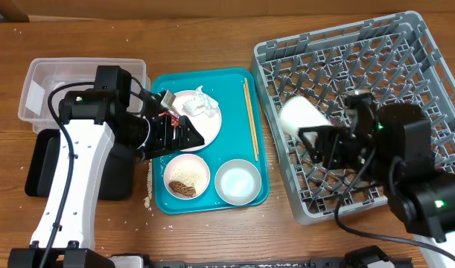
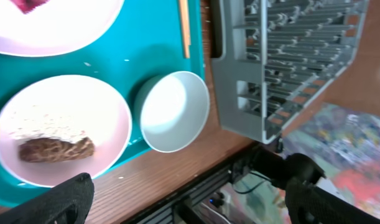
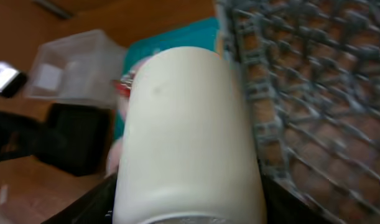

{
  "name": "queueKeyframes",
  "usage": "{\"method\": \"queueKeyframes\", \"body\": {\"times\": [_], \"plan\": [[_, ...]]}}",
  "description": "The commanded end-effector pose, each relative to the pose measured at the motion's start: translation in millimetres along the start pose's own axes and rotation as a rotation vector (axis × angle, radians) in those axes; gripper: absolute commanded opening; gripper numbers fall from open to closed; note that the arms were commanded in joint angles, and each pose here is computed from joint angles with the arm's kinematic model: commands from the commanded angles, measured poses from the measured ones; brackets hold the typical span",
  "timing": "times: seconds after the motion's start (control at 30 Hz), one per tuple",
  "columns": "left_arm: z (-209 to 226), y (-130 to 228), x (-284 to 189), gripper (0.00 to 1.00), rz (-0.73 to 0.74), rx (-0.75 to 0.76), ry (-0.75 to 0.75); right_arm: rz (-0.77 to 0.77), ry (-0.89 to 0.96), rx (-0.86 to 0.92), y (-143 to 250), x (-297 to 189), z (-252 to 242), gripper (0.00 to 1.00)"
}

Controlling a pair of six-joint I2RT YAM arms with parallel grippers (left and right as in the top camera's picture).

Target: Sort waste into correct bins and load items into the dishwasher

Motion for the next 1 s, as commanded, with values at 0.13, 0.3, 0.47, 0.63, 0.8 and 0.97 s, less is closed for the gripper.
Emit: {"method": "queueKeyframes", "body": {"times": [0.13,0.3,0.47,0.63,0.8,0.97], "plan": [[2,-3,-3,1.0,-0.03,-0.013,-0.046,0.317,0.291,0.166,27,19,-27,0.59],[2,-4,-3,1.0,-0.037,-0.015,-0.044,0.551,0.326,0.213,38,51,-37,0.59],[1,-4,-3,1.0,-0.03,-0.015,-0.029,0.63,0.348,0.223,37,82,-47,0.81],[-11,3,9,0.94,0.009,0.049,-0.045,0.473,0.282,0.213,12,86,-40,1.0],[-18,16,36,0.91,-0.045,0.022,-0.4,0.233,0.219,0.164,-27,56,-23,1.0],[-17,25,63,0.92,-0.156,-0.03,-0.598,0.075,0.141,0.129,-43,37,-11,1.0]]}}
Point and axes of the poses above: each gripper's point midway between its finger pads, its own x axis out along the fingers, its own z axis along the line the jaws close on, y = z × x, the point moved 10 cm from there along -x, back along the fingers, and after that the axes turned 12 degrees about -x, right-handed, at the moved point
